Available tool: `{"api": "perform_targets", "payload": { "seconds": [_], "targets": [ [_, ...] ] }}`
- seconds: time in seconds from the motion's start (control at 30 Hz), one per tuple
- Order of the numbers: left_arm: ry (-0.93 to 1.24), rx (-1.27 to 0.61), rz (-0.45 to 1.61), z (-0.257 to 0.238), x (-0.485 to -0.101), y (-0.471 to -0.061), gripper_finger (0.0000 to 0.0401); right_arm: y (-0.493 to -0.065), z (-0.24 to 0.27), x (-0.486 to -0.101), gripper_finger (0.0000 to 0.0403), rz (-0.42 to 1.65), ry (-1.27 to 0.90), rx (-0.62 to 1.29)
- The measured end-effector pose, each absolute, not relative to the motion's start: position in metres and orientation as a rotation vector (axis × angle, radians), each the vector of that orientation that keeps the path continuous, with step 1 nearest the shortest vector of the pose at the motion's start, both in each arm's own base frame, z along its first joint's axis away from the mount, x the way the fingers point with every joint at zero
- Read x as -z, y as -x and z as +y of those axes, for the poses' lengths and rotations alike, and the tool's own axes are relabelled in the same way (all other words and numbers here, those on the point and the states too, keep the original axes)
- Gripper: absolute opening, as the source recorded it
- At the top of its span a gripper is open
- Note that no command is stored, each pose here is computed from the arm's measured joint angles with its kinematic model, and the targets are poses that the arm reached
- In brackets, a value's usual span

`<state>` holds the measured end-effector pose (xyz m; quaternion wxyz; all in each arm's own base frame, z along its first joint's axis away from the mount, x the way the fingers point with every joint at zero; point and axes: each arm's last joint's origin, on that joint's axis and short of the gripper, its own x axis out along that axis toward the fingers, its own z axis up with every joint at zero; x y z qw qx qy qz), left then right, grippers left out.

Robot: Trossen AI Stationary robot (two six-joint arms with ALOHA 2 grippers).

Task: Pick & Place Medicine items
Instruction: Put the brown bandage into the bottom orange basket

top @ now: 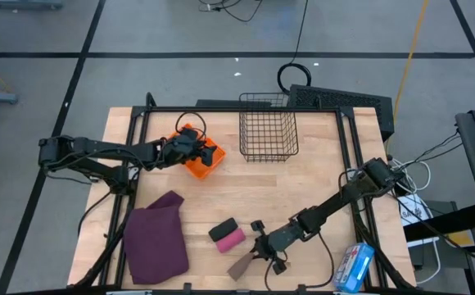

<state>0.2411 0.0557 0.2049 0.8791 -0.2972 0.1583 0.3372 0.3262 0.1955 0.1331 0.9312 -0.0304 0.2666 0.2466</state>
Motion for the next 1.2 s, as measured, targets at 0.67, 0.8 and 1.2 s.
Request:
{"api": "perform_targets", "payload": {
  "seconds": [0.67,0.8,1.2],
  "targets": [
    [0.689,-0.009,0.301,0.020,-0.227,-0.257,0.0274,-0.312,0.139,-0.198,0.0030,0.589,0.343,-0.135],
    [0.685,0.095,0.384,-0.001,-0.240,-0.263,0.0273,-0.317,0.118,-0.205,0.0034,0.589,0.370,-0.066],
    [0.486,0.137,0.656,-0.039,-0.262,-0.300,0.0273,-0.333,0.079,-0.212,0.0031,0.526,0.460,-0.034]
  ]
}}
